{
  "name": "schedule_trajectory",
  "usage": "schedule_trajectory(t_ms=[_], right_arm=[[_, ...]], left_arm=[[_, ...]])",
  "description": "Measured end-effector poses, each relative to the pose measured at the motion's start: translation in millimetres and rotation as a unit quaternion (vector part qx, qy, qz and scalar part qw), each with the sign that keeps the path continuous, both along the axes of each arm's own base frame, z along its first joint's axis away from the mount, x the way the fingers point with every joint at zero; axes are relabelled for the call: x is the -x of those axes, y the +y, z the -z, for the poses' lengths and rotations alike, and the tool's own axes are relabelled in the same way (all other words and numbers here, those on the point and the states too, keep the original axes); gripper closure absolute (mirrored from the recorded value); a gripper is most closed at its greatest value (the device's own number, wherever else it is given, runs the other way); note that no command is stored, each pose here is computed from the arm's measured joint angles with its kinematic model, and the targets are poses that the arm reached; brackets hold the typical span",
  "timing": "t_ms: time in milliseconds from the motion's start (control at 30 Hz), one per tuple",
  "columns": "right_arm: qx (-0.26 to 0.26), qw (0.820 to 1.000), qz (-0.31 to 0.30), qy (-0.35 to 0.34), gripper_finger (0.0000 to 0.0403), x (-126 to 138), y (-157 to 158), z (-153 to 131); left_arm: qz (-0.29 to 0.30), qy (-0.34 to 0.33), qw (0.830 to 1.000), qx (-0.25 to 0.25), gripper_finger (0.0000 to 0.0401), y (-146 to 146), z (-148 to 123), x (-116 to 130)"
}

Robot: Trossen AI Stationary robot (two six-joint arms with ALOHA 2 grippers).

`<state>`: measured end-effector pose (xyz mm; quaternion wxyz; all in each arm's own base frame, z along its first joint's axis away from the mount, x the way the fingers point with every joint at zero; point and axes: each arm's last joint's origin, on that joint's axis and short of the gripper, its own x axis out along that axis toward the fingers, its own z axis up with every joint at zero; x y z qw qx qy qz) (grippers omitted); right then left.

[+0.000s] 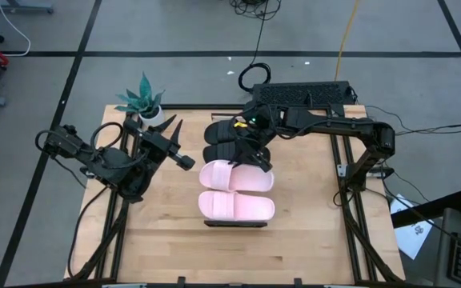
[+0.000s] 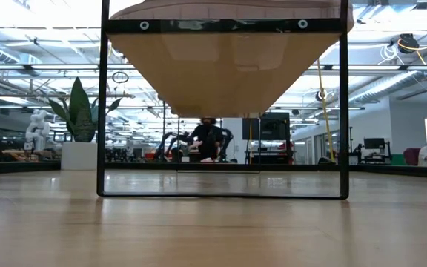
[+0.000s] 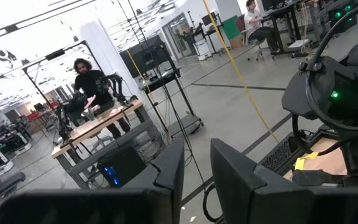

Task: Pick and place slides into the shelf
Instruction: Put the white slides on the shelf

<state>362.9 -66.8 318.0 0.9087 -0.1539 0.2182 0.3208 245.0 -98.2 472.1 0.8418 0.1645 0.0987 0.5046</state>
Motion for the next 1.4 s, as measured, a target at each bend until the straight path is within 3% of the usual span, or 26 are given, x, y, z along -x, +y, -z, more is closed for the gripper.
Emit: schedule_trajectory(t_ms=[233,567,900,1400], right_arm=[[0.000,1.000,-0.001,0.004,0.0307,0.4,0.4,0.5],[0.016,1.000,0.001,0.006,0.0303,1.1,0.1,1.9],[0.043,0.998,0.035,0.027,0.0301,3.4,-1.6,3.5],[0.089,0.991,0.085,0.044,0.0262,13.0,-2.4,-4.3]], left_arm=[[0.000,0.002,1.000,-0.001,0.0320,0.0,0.0,0.0],[0.000,0.003,1.000,-0.001,0.0320,0.0,0.0,0.0],[-0.005,0.003,1.000,-0.001,0.0320,2.3,0.0,-0.9],[-0.027,-0.002,1.000,0.001,0.0320,13.5,0.0,-5.0]])
